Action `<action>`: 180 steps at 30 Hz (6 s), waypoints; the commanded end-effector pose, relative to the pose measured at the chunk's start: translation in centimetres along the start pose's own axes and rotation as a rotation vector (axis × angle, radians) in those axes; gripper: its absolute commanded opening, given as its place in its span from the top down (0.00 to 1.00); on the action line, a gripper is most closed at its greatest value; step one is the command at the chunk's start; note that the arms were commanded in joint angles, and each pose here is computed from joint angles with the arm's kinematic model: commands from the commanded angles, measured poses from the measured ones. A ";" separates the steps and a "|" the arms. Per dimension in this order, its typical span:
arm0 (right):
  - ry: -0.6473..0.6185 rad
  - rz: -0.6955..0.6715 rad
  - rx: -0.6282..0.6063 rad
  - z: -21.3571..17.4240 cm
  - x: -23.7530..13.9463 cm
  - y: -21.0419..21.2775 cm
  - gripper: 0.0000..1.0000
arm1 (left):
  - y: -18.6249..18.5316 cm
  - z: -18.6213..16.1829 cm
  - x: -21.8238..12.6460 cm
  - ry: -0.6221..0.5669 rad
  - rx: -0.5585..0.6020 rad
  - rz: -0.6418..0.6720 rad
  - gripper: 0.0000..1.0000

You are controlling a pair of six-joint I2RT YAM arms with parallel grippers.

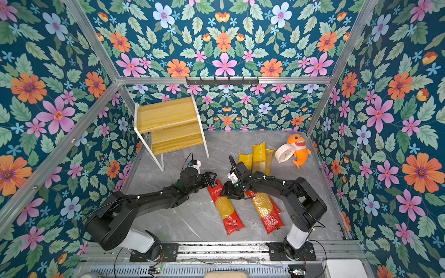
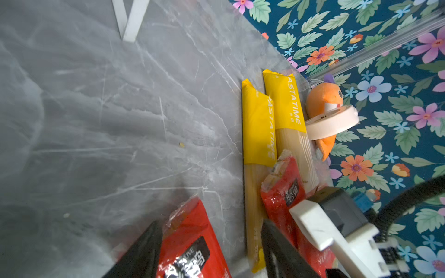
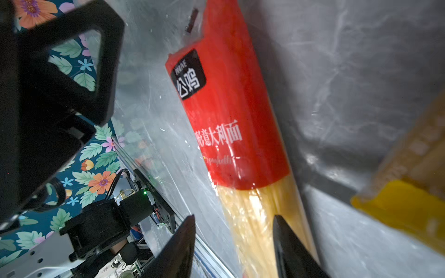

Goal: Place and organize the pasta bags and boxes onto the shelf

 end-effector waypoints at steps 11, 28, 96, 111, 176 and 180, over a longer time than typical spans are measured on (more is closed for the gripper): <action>0.159 -0.129 -0.156 -1.9 0.3 -2.9 0.41 | 3.3 -5.4 -3.3 0.079 -0.046 0.069 0.31; 0.006 0.213 -0.046 1.5 5.1 2.2 0.80 | 4.6 -1.7 -4.4 0.052 -0.176 0.005 0.42; -0.338 0.635 -0.449 8.2 -8.5 14.4 0.36 | -5.7 11.6 -13.5 -0.234 -0.064 -0.738 0.81; -0.341 0.677 -0.461 7.7 -7.0 15.8 0.83 | -6.8 12.3 -14.2 -0.220 -0.089 -0.827 0.72; -0.517 0.708 -0.356 8.4 -8.1 13.6 0.47 | -0.5 27.0 -22.2 -0.337 -0.395 -0.627 0.31; -0.511 0.700 -0.351 8.4 -7.7 13.5 0.48 | 0.5 24.3 -22.5 -0.397 -0.421 -0.591 0.22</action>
Point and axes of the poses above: each gripper's point midway between its finger pads, its own x axis out along the fingers, its own y axis along the line the jaws close on, z = x × y, the point moved 7 cm from there along -x, back along the fingers, and after that the axes turned 7 degrees about -x, right-handed, at the moved point
